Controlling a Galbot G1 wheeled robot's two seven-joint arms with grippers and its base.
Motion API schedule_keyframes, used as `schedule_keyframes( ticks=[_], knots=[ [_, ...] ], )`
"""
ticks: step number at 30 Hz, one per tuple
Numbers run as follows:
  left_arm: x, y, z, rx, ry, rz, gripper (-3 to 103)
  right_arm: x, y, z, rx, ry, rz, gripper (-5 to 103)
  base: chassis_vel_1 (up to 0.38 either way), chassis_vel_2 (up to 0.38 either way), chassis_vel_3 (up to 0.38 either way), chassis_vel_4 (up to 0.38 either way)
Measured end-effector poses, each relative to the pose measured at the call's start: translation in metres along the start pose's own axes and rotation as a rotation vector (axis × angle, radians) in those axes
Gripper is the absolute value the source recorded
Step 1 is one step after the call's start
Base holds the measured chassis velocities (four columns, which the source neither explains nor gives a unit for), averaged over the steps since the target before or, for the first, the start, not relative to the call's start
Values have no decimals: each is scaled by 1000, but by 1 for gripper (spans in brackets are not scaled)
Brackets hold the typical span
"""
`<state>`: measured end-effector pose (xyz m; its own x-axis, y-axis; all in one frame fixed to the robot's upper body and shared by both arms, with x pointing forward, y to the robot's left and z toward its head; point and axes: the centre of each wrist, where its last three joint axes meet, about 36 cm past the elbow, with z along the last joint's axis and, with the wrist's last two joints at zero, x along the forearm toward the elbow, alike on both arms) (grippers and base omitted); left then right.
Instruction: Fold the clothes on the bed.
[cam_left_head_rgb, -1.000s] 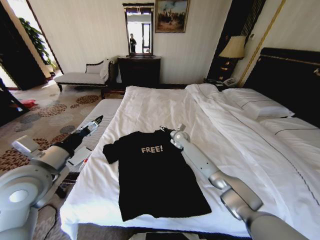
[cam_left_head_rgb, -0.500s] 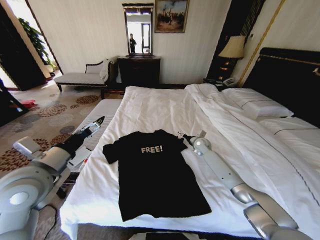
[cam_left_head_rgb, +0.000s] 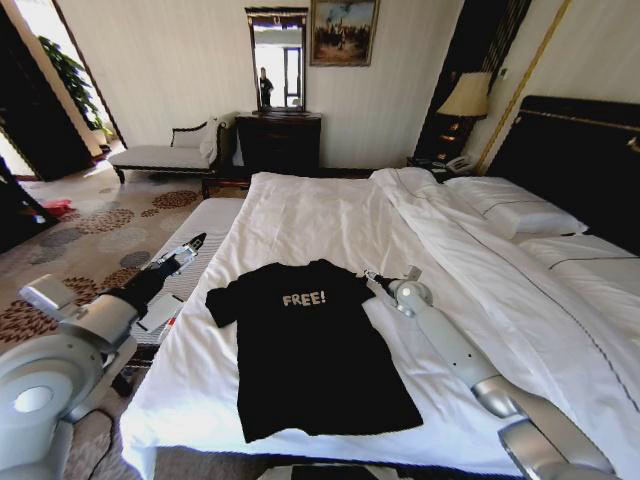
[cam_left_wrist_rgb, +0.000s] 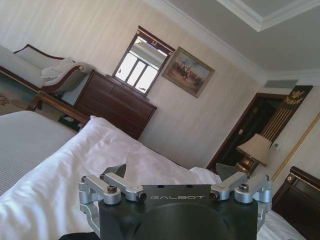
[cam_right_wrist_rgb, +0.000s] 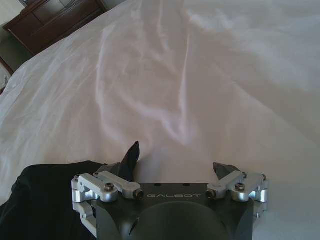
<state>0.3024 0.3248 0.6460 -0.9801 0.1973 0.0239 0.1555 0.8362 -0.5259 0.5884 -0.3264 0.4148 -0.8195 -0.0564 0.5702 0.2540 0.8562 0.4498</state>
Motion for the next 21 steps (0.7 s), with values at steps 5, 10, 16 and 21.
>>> schedule_keyframes(
  ticks=[5, 10, 16, 21],
  knots=[
    [-2, -1, 2, 2, 4, 6, 100, 16, -1, 2, -48, 27, -24, 100, 0, 0, 0, 0],
    [-1, -2, 5, -1, 8, 2, 100, 23, 7, 14, -62, 65, -57, 102, 0, 0, 0, 0],
    [4, -4, 7, -5, 11, -5, 100, 19, 11, 35, -36, 105, -41, 88, 0, 0, 0, 0],
    [8, -4, 7, -9, 9, -13, 100, 15, 10, 42, -20, 109, -23, 71, 0, 0, 0, 0]
  ],
)
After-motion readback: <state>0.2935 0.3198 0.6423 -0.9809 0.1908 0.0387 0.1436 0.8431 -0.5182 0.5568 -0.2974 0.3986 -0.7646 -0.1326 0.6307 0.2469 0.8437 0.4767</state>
